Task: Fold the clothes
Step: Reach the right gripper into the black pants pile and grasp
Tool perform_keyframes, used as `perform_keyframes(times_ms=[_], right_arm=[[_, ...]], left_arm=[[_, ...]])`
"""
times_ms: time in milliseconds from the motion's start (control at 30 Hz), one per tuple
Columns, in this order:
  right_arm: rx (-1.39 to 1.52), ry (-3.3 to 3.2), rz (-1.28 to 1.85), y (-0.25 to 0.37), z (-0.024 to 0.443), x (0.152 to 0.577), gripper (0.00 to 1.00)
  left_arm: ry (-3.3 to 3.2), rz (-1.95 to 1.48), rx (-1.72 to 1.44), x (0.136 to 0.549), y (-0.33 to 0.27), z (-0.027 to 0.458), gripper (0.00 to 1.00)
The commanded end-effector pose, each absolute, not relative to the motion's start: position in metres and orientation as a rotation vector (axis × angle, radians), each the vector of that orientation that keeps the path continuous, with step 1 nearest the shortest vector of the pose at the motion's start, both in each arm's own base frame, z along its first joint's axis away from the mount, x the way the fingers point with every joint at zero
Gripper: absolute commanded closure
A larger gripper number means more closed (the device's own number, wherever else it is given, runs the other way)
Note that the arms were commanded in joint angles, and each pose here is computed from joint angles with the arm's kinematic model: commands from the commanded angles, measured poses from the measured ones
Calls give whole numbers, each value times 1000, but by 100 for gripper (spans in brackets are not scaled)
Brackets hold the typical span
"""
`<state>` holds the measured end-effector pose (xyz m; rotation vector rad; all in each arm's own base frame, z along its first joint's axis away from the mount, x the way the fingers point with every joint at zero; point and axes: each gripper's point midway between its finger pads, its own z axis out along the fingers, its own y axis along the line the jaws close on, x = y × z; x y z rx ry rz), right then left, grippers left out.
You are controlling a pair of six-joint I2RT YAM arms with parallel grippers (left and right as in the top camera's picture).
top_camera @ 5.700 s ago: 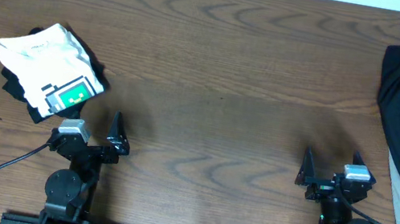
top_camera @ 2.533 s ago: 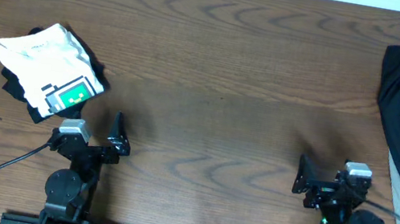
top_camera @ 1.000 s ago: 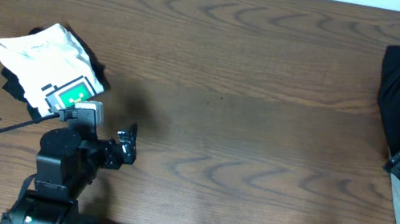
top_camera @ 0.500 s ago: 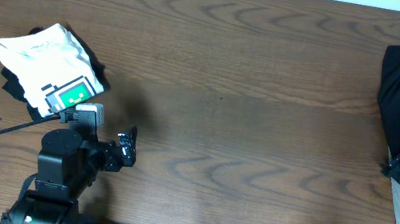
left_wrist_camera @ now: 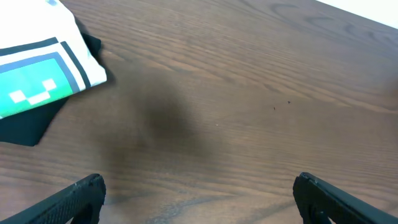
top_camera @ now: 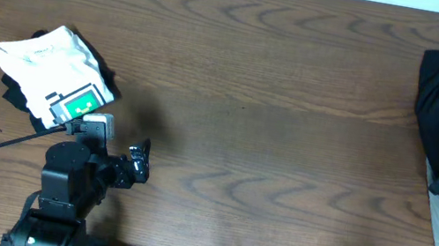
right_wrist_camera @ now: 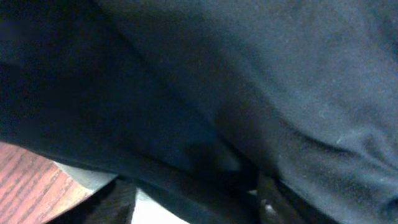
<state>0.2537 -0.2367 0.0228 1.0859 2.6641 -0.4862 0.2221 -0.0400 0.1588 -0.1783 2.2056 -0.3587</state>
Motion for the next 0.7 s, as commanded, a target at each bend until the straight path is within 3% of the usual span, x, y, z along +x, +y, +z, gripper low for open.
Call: perform_keyframes(times_ms=[0, 33, 100, 133, 367, 533, 667], right_arm=[[1105, 2647, -507, -245, 26, 254, 52], [1105, 2648, -507, -245, 26, 254, 60], [1106, 2650, -506, -244, 25, 253, 89], [1106, 2650, -506, -244, 25, 253, 99], [1025, 2618, -266, -222, 34, 284, 99], [747, 2527, -25, -173, 102, 340, 99], [511, 2516, 76, -107, 148, 359, 99]], left_arm=[[2192, -377, -183, 223, -41, 167, 2], [2192, -377, -183, 223, -41, 167, 2], [2192, -377, -183, 223, -41, 167, 2], [2192, -377, -183, 223, -41, 167, 2], [2192, -377, -183, 223, -41, 167, 2], [2192, -377, -183, 223, -41, 167, 2], [2191, -377, -183, 223, -41, 167, 2]])
